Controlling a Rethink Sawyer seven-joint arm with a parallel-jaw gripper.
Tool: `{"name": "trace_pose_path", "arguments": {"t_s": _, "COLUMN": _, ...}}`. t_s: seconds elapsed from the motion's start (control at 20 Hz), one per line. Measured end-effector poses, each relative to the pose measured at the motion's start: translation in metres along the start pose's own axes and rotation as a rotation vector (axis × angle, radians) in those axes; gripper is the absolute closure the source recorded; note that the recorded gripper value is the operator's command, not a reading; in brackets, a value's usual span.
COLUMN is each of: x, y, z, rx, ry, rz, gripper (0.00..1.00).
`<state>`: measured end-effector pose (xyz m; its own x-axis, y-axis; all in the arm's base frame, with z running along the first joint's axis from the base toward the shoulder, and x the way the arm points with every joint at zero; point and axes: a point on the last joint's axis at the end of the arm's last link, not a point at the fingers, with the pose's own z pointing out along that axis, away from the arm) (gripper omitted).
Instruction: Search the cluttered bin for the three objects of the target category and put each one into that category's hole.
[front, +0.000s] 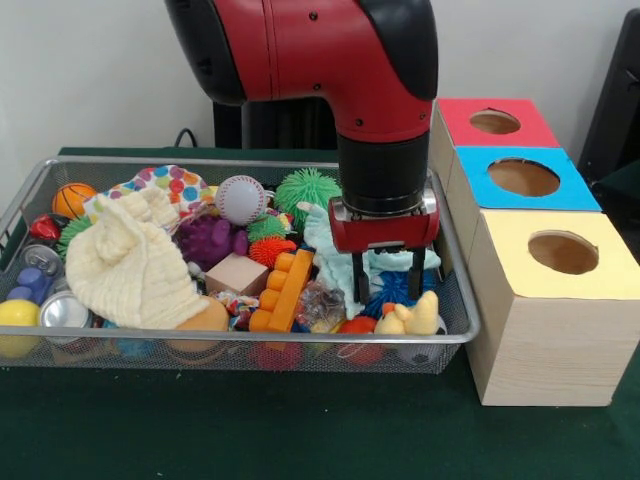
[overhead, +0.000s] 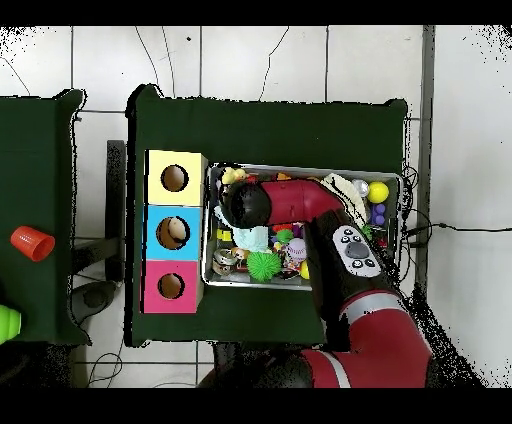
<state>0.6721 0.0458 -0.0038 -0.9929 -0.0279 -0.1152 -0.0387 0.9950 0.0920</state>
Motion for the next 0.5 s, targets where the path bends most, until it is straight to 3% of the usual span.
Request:
{"name": "trace_pose_path", "arguments": {"t_s": 0.25, "x": -0.0096, "y": -0.0016, "z": 0.0092, "rx": -0.004, "ry": -0.01, "rz": 0.008, "gripper": 0.0}}
{"name": "trace_pose_path", "arguments": {"t_s": 0.5, "x": -0.0115, "y": -0.0025, "z": 0.0076, "rx": 0.0, "ry": 0.015, "rz": 0.009, "gripper": 0.0}}
